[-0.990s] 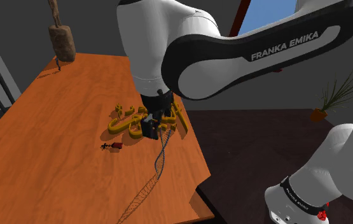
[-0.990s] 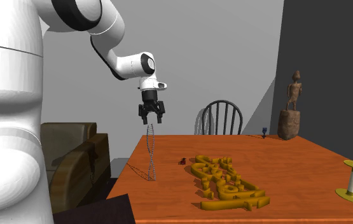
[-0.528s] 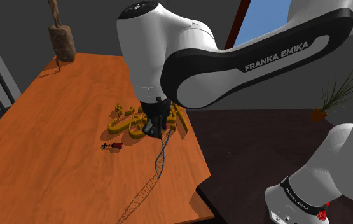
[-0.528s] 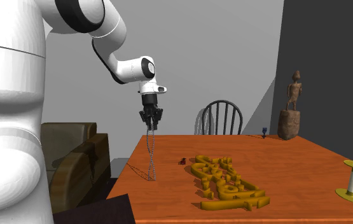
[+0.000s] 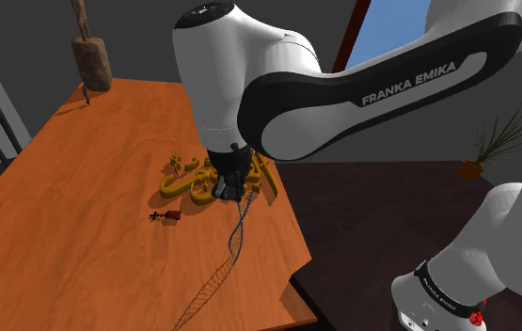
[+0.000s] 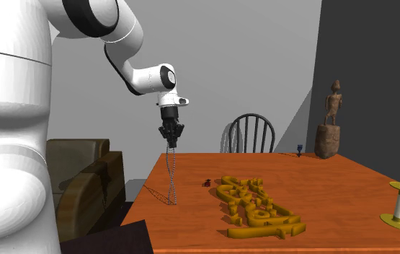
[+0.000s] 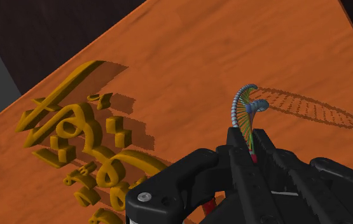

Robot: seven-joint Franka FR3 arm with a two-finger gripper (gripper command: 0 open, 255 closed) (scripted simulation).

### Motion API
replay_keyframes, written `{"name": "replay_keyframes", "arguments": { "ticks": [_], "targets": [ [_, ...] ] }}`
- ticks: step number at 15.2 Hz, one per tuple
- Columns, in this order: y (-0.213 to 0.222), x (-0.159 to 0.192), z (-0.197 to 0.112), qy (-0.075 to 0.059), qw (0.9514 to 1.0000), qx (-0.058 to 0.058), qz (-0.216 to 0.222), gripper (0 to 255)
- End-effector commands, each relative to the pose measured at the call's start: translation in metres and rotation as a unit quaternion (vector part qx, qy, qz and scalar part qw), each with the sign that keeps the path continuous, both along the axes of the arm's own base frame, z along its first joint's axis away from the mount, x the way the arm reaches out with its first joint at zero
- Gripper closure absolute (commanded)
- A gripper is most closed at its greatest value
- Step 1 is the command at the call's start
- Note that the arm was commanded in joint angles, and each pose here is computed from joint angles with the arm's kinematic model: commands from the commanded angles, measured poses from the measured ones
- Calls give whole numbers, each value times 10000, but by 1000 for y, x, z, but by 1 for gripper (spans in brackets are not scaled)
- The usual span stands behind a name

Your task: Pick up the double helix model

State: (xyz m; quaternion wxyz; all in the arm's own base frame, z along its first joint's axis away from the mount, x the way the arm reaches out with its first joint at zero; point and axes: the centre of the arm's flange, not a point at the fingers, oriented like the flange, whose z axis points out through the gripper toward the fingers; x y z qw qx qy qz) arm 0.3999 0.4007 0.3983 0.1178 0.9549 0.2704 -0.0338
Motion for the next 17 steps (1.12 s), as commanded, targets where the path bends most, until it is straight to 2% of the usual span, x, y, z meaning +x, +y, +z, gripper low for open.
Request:
{"name": "replay_keyframes", "arguments": {
  "ticks": [1,15,17],
  "targets": [
    [0,0,5,1,10000,1,1,255],
    [0,0,79,1,10000,1,1,255],
    [0,0,80,1,10000,1,1,255]
  ]
}}
